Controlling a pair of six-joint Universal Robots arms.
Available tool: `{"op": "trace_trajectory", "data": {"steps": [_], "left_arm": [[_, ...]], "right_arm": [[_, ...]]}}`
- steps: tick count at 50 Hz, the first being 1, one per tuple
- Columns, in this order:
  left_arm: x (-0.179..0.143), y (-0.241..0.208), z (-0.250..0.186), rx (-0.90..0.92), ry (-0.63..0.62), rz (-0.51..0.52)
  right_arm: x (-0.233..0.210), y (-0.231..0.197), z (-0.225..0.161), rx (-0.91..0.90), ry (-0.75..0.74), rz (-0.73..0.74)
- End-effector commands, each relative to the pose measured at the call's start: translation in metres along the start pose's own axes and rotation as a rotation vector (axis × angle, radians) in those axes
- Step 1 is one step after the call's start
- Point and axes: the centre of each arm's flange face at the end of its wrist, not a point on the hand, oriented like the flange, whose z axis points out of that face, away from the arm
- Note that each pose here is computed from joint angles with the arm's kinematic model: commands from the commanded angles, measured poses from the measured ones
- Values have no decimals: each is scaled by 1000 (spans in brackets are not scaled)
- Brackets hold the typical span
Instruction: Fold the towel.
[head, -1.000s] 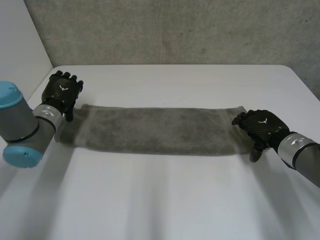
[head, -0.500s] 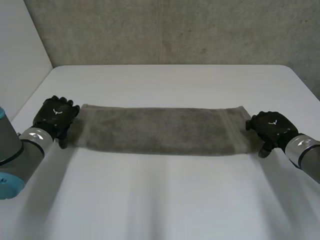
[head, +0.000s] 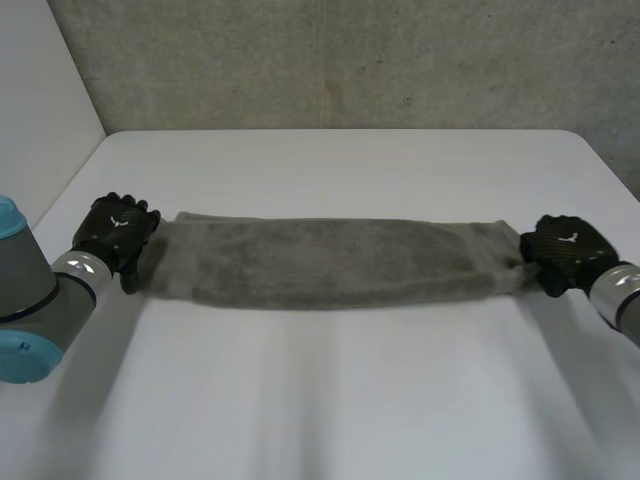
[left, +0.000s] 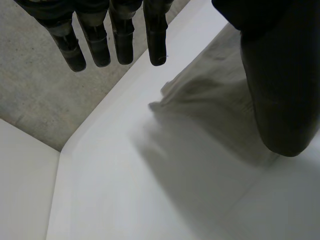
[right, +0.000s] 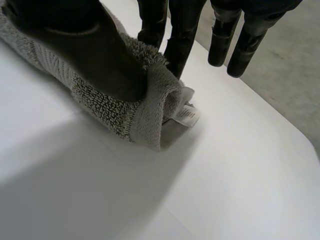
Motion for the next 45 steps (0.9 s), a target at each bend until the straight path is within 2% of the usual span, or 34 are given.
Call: {"op": "trace_trajectory", "data": {"steps": [1, 5, 11, 14, 17, 19, 22, 23, 24, 26, 27, 29, 30, 31, 32, 33, 34, 35, 37, 38, 40, 45], "left_arm": [[-2, -4, -6, -5, 2, -11], [-9, -4, -11, -17, -10, -54], [-12, -7, -15, -15, -13, -80], [-13, -9, -17, -11, -15, -81], [-12, -13, -18, -1, -15, -79], [-12, -15, -20, 1, -12, -78], [-12, -20, -23, 14, -11, -79], [-12, -20, -23, 14, -11, -79], [-11, -24, -24, 22, -11, -82], [-11, -28, -26, 34, -9, -89], [-10, -32, -28, 43, -8, -100], [-9, -36, -30, 53, -5, -112], [-8, -41, -32, 65, -2, -122], [-8, -41, -32, 65, -2, -122], [-7, -45, -35, 75, 1, -130], [-7, -49, -36, 83, 2, -135], [-7, -49, -36, 83, 3, -135], [-6, -52, -39, 90, 7, -136], [-5, -55, -40, 97, 10, -134], [-3, -58, -42, 101, 16, -132], [0, -60, -44, 104, 23, -130], [5, -62, -46, 108, 40, -129]], "right_arm": [[49, 14, -12, -46, 99, 8], [92, 18, -23, -69, 162, -7], [115, 7, -26, -64, 189, -8], [132, -24, -29, -26, 218, -3], [131, -43, -30, 13, 216, 1], [114, -87, -30, 122, 187, 2], [99, -113, -29, 191, 162, 1], [78, -137, -27, 249, 124, -5], [78, -138, -27, 249, 124, -6], [20, -180, -28, 346, 31, -51], [20, -180, -28, 347, 30, -51], [-45, -200, -25, 388, -69, -86], [-45, -200, -25, 388, -70, -87], [-77, -206, -26, 406, -123, -117], [-78, -206, -26, 406, -123, -117], [-112, -210, -28, 423, -181, -159], [-149, -208, -30, 432, -244, -209], [-149, -208, -30, 432, -245, -209], [-213, -198, -34, 449, -357, -302], [-213, -198, -34, 449, -358, -302], [-264, -177, -34, 435, -429, -369], [-308, -143, -29, 399, -472, -426]]}}
